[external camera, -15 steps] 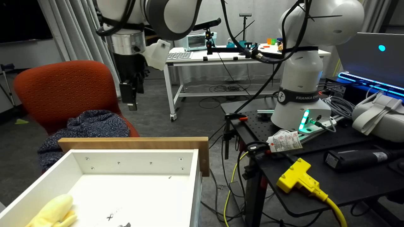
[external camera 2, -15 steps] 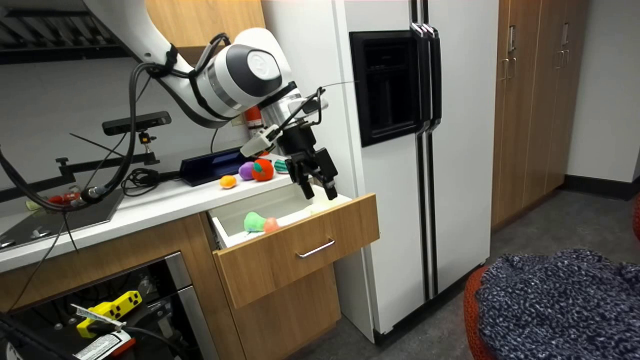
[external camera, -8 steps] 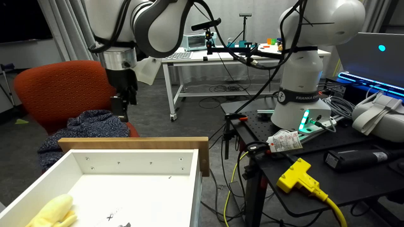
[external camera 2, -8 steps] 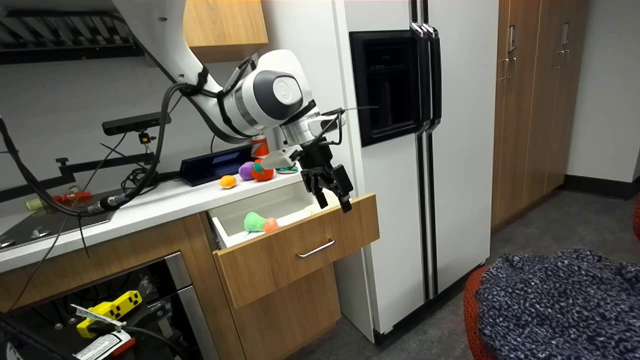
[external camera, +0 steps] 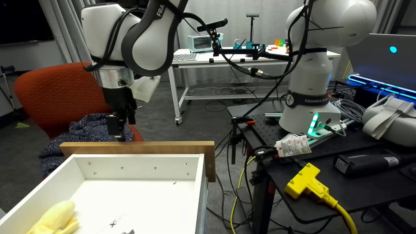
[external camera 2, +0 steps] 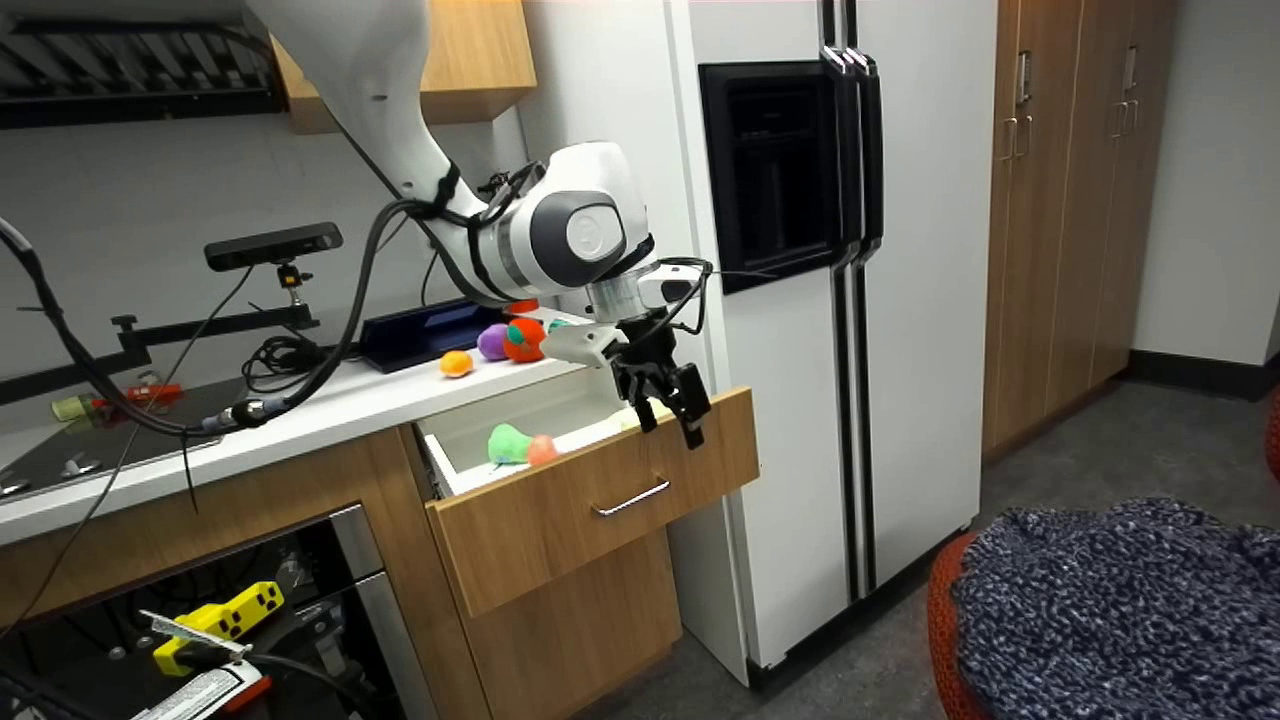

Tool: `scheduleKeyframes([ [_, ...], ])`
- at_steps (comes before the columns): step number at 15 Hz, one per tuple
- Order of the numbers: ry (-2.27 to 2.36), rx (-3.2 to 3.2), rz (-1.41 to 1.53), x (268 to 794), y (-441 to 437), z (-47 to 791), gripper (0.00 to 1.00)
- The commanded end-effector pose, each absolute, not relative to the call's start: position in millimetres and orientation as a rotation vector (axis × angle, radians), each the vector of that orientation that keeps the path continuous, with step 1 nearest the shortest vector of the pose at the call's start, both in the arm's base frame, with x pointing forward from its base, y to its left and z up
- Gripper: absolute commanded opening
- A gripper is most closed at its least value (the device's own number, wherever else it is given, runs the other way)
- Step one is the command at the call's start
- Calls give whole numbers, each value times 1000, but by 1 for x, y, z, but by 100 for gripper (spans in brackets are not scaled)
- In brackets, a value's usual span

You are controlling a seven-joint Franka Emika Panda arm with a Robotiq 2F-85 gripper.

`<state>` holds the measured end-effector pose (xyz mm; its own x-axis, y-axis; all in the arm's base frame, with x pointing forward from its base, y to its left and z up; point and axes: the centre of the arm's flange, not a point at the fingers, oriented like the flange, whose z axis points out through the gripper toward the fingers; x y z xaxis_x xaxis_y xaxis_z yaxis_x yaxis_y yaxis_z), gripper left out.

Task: Close the open drawer on the right

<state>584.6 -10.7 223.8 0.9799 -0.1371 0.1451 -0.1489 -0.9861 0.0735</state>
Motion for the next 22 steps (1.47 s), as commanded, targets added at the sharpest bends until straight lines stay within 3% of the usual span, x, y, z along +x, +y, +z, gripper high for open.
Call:
scheduleKeyframes([
  [1, -187, 3073, 229, 600, -9, 215, 100],
  [6, -167, 3091, 216, 604, -7, 206, 100],
  [7, -163, 3097, 215, 603, -4, 205, 93],
  [8, -160, 3106, 215, 603, -2, 205, 72],
  [10, -157, 3128, 226, 602, 3, 209, 68],
  [18, -74, 3214, 249, 604, 42, 226, 6],
  [19, -63, 3226, 252, 604, 47, 228, 1],
  [22, -11, 3247, 258, 606, 61, 233, 0],
])
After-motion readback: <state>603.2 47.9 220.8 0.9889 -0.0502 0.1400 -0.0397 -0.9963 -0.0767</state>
